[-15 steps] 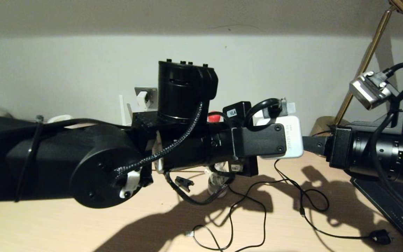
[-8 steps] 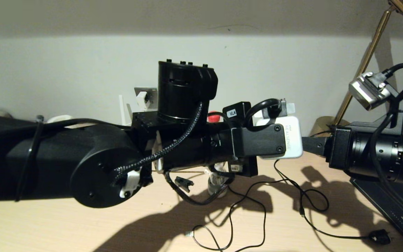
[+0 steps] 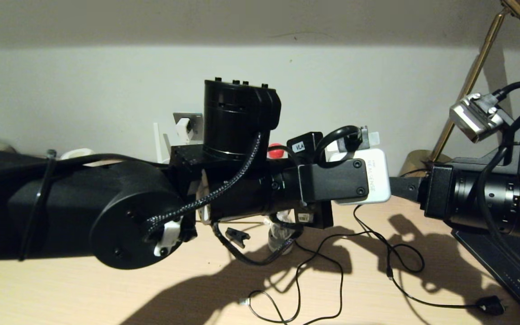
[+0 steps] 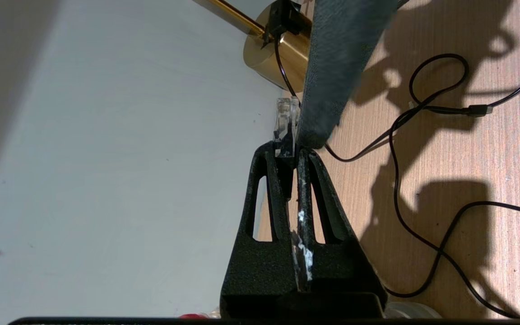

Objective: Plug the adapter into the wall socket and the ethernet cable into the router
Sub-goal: Hand it to the other hand

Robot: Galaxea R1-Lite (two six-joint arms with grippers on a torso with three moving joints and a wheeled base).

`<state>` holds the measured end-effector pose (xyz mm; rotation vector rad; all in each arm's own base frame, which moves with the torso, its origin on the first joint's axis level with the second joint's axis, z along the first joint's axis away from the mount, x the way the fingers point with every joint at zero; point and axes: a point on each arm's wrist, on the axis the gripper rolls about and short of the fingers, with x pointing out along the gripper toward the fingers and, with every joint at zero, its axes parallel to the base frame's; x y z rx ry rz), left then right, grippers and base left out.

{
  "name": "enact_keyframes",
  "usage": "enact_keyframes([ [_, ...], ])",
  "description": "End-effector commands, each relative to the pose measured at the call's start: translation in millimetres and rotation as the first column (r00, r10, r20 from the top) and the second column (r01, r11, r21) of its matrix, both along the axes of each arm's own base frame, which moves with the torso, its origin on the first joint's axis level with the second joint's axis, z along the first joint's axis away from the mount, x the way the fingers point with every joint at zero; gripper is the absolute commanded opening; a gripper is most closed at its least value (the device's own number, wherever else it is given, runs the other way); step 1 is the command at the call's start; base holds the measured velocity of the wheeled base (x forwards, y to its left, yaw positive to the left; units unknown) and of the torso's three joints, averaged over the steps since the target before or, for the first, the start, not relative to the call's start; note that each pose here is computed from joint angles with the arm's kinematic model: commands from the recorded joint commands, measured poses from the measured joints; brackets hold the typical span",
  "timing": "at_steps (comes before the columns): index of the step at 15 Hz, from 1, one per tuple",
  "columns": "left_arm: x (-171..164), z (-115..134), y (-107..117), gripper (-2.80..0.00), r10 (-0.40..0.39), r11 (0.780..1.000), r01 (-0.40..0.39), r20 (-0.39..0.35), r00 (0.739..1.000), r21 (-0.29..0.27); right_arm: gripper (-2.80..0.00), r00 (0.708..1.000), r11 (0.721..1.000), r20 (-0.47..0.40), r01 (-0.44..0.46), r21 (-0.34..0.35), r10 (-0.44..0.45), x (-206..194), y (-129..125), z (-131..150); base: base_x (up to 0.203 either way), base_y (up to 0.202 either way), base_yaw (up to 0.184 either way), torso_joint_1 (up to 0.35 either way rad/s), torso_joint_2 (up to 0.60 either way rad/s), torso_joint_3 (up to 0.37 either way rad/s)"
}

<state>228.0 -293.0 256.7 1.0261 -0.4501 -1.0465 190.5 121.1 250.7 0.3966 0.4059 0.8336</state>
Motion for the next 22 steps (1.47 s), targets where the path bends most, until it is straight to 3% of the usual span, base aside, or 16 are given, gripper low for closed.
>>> enact_keyframes([
  [1, -0.6, -1.3, -1.2, -2.8, -0.005, 1.0, 0.005, 0.003, 1.0, 0.005, 0.0, 1.0, 1.0, 0.001, -0.001, 0.003, 0.001, 0.1, 0.2, 0.2, 0.0, 0.0, 0.0, 0.0, 0.0, 0.0],
  [13, -1.3, -3.2, -0.3, -2.8, -0.005, 1.0, 0.005, -0.002, 1.0, 0.011, 0.0, 1.0, 1.0, 0.005, 0.002, 0.012, -0.002, 0.7, 0.1, 3.0, 0.0, 0.0, 0.0, 0.0, 0.0, 0.0],
  [14, -1.3, -3.2, -0.3, -2.8, -0.005, 1.0, 0.005, -0.002, 1.0, 0.01, -2.8, 1.0, 1.0, 0.006, 0.002, 0.013, -0.002, 0.8, 0.1, 3.5, 0.0, 0.0, 0.0, 0.0, 0.0, 0.0],
  [22, -1.4, -3.2, -0.3, -2.8, -0.011, 1.0, 0.011, -0.004, 1.0, 0.009, -2.8, 1.0, 1.0, 0.006, 0.002, 0.011, -0.002, 1.1, 0.3, 3.1, 0.0, 0.0, 0.0, 0.0, 0.0, 0.0],
])
